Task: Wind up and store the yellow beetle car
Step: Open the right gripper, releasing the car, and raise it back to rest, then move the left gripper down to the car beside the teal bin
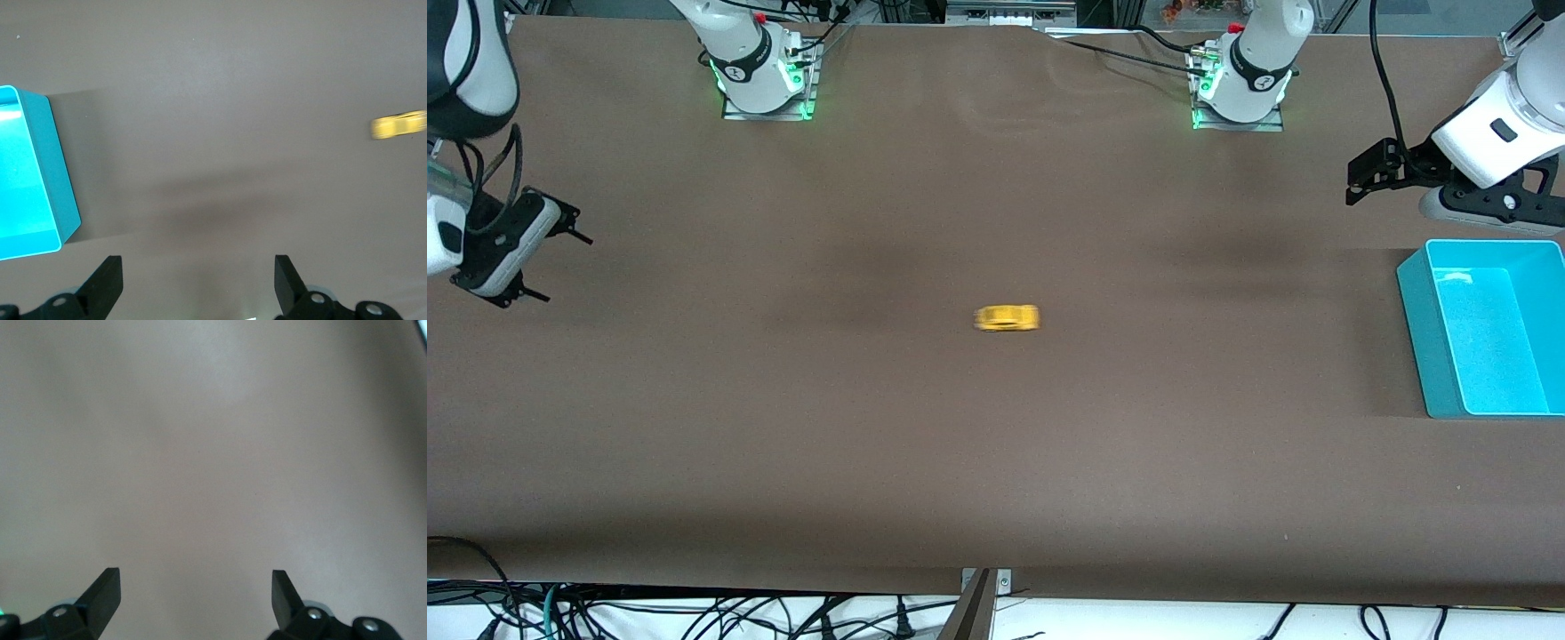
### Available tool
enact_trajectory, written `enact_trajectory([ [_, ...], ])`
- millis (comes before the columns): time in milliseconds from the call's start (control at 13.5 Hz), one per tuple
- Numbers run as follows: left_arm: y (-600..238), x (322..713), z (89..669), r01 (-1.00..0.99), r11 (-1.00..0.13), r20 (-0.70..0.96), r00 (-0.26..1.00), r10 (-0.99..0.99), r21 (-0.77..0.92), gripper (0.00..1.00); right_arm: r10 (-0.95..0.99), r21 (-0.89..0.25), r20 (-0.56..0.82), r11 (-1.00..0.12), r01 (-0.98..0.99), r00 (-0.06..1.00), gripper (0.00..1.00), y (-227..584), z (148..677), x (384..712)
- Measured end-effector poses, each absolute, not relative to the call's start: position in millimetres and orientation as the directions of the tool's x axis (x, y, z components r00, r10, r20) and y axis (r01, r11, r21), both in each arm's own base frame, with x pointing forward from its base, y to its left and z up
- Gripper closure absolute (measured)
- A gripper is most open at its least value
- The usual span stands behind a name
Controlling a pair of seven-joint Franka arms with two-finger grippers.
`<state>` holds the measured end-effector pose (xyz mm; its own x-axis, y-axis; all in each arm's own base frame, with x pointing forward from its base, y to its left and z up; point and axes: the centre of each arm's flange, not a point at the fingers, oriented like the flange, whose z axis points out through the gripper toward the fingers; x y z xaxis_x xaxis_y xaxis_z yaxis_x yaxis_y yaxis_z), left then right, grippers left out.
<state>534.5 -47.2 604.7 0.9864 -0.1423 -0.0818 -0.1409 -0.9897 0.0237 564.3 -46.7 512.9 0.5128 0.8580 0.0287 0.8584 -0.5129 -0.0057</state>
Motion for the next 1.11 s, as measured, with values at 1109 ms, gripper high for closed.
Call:
enact_trajectory([
  [1109, -49.8, 534.6, 603.5, -0.146, -0.989, -0.085, 0.985, -0.147, 0.024, 0.0, 0.25, 0.004, 0.043, -0.968, 0.25, 0.967, 0.0, 10.8, 587.6, 517.9],
])
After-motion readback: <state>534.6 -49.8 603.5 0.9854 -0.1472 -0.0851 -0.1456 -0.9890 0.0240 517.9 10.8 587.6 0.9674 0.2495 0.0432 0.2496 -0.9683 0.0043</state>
